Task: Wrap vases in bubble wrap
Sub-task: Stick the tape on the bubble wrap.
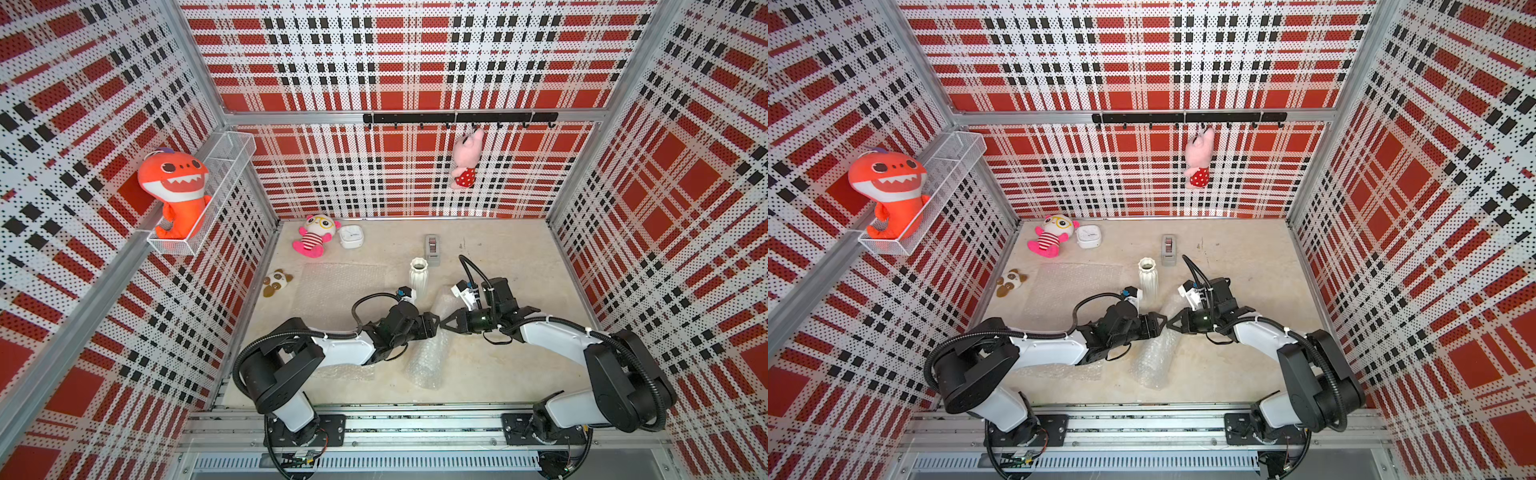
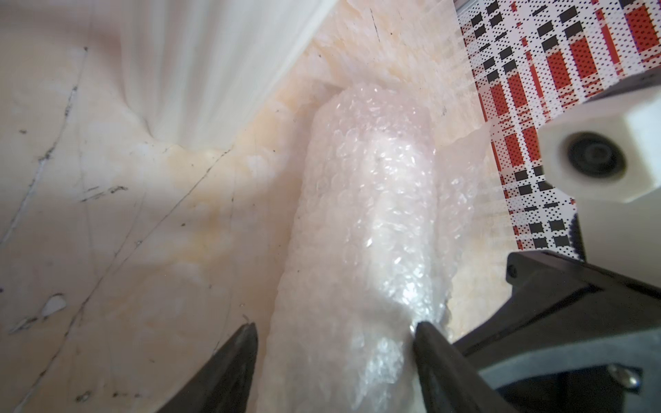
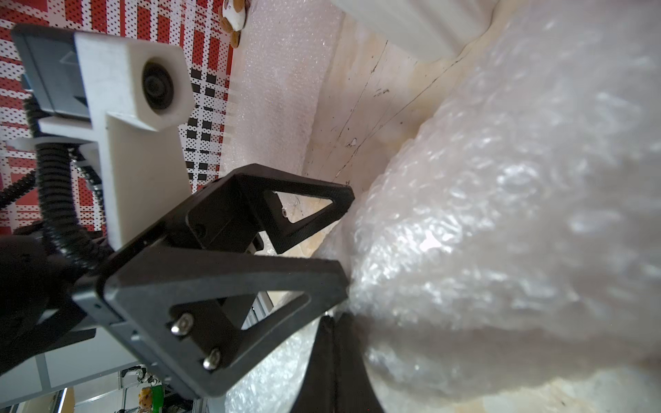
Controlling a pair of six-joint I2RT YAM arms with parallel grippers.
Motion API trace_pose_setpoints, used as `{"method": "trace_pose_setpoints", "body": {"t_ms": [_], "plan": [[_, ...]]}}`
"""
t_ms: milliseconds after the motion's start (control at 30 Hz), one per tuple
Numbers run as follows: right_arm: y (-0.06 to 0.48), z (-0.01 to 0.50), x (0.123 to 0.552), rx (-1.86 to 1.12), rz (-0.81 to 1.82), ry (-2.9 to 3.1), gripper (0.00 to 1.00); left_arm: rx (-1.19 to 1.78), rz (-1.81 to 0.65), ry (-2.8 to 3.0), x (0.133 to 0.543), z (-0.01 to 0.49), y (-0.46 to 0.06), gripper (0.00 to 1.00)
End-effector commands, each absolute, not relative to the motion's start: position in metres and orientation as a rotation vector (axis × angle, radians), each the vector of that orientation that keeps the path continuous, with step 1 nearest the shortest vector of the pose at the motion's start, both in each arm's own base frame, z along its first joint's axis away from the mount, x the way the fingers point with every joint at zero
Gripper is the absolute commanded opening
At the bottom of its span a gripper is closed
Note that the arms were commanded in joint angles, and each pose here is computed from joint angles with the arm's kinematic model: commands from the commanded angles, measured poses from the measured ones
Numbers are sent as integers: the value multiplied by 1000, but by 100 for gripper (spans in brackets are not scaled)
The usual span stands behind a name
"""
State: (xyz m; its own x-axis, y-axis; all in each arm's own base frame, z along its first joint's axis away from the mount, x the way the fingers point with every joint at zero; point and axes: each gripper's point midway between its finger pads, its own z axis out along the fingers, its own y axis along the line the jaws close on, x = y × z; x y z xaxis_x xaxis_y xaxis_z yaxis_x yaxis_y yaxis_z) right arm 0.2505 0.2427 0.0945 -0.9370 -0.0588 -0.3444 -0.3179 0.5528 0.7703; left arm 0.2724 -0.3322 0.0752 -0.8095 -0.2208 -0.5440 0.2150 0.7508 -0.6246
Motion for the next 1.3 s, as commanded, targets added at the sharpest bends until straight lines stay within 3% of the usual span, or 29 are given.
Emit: {"method": "trace_pose_setpoints", "body": {"t_ms": [0, 100, 467, 733, 1000, 1267], "plan": [[236, 75, 241, -294, 1259, 2598, 0, 39, -779, 2457, 259, 39, -320, 71], [236, 80, 244, -295, 1243, 2591, 0, 42, -695, 2485, 257, 29, -311, 71], [233, 99, 253, -294, 1182, 2559, 15, 55, -647, 2508, 257, 20, -308, 71], [234, 106, 255, -292, 1190, 2529, 16, 60, -658, 2499, 258, 23, -311, 70], [233, 91, 251, -278, 1203, 2554, 0, 66, -755, 2444, 263, 49, -325, 71], [234, 86, 248, -272, 1218, 2564, 0, 48, -901, 2352, 268, 94, -334, 77]]}}
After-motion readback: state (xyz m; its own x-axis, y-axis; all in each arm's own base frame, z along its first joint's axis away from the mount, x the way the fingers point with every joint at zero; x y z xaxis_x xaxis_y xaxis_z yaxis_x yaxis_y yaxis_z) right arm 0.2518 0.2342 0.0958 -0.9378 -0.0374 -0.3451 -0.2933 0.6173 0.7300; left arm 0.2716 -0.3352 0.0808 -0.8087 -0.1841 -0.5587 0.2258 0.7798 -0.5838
